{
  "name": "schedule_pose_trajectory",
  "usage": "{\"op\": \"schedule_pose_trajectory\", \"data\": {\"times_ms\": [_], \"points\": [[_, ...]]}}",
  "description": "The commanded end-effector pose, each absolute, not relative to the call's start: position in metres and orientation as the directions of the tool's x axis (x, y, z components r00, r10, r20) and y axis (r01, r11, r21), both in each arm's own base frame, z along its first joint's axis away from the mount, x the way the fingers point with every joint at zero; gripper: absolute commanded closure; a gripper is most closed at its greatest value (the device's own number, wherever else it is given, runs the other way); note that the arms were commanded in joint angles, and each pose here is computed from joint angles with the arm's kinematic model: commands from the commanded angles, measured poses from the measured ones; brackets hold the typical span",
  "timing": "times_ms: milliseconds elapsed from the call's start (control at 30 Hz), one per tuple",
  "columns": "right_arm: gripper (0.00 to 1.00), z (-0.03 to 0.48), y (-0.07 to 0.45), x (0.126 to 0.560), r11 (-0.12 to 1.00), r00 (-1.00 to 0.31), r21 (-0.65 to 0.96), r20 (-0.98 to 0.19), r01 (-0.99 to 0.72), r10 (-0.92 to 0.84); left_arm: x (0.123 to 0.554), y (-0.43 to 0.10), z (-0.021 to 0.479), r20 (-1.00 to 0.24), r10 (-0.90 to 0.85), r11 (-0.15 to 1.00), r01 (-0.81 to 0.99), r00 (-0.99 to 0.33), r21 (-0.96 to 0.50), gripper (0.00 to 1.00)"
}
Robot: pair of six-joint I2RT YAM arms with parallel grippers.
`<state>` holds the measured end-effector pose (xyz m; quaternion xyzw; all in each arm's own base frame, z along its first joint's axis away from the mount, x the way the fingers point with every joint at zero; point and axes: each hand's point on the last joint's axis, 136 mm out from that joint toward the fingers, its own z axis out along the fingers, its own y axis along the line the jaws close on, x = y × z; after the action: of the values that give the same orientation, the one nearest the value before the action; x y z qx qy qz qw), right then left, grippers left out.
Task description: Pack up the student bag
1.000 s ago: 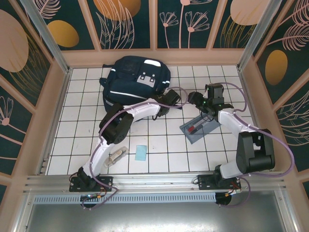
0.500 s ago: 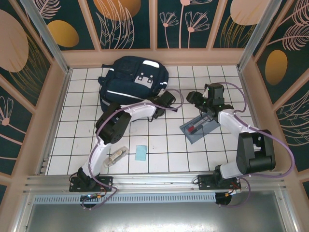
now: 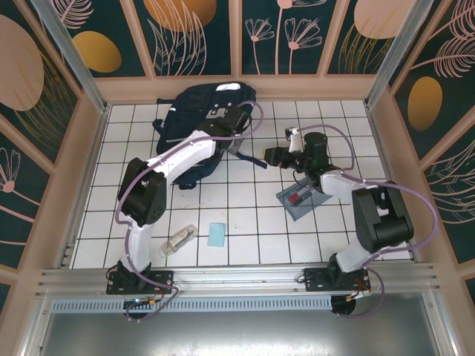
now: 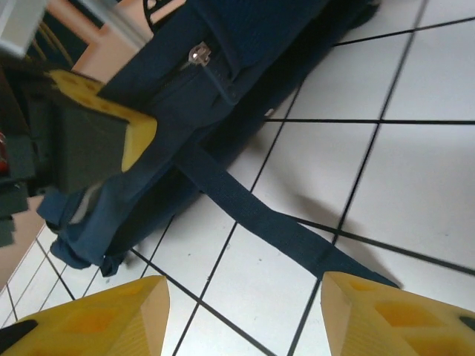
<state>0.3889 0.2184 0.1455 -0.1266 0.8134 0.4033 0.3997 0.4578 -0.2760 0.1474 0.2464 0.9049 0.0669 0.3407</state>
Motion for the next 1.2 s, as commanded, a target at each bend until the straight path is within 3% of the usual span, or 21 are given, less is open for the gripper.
{"op": "schedule_pose_trajectory", "data": {"times_ms": [0, 333, 633, 800, 1033, 1167], "points": [[0.44, 0.172, 0.244, 0.401, 0.546, -0.492, 0.435, -0.869, -0.716, 0.047, 0.463, -0.293, 0.210, -0.710, 0.429, 0.887, 0.407, -0.558, 0.216, 1.00], [0.47, 0.166, 0.288, 0.433, 0.443, -0.403, 0.343, -0.914, -0.828, -0.045, 0.436, -0.292, 0.200, -0.693, 0.376, 0.896, 0.433, -0.615, 0.102, 1.00], [0.55, 0.159, 0.302, 0.427, 0.357, -0.359, 0.325, -0.933, -0.876, -0.031, 0.430, -0.290, 0.202, -0.689, 0.361, 0.900, 0.427, -0.628, 0.083, 1.00], [0.61, 0.160, 0.302, 0.438, 0.387, -0.321, 0.287, -0.947, -0.876, -0.025, 0.427, -0.293, 0.201, -0.686, 0.354, 0.898, 0.437, -0.635, 0.059, 1.00], [0.62, 0.163, 0.305, 0.462, 0.438, -0.272, 0.237, -0.962, -0.867, -0.018, 0.420, -0.293, 0.202, -0.691, 0.318, 0.903, 0.430, -0.649, 0.011, 1.00], [0.71, 0.166, 0.309, 0.469, 0.427, -0.265, 0.233, -0.964, -0.874, -0.015, 0.415, -0.296, 0.202, -0.688, 0.301, 0.900, 0.436, -0.660, -0.024, 1.00]]}}
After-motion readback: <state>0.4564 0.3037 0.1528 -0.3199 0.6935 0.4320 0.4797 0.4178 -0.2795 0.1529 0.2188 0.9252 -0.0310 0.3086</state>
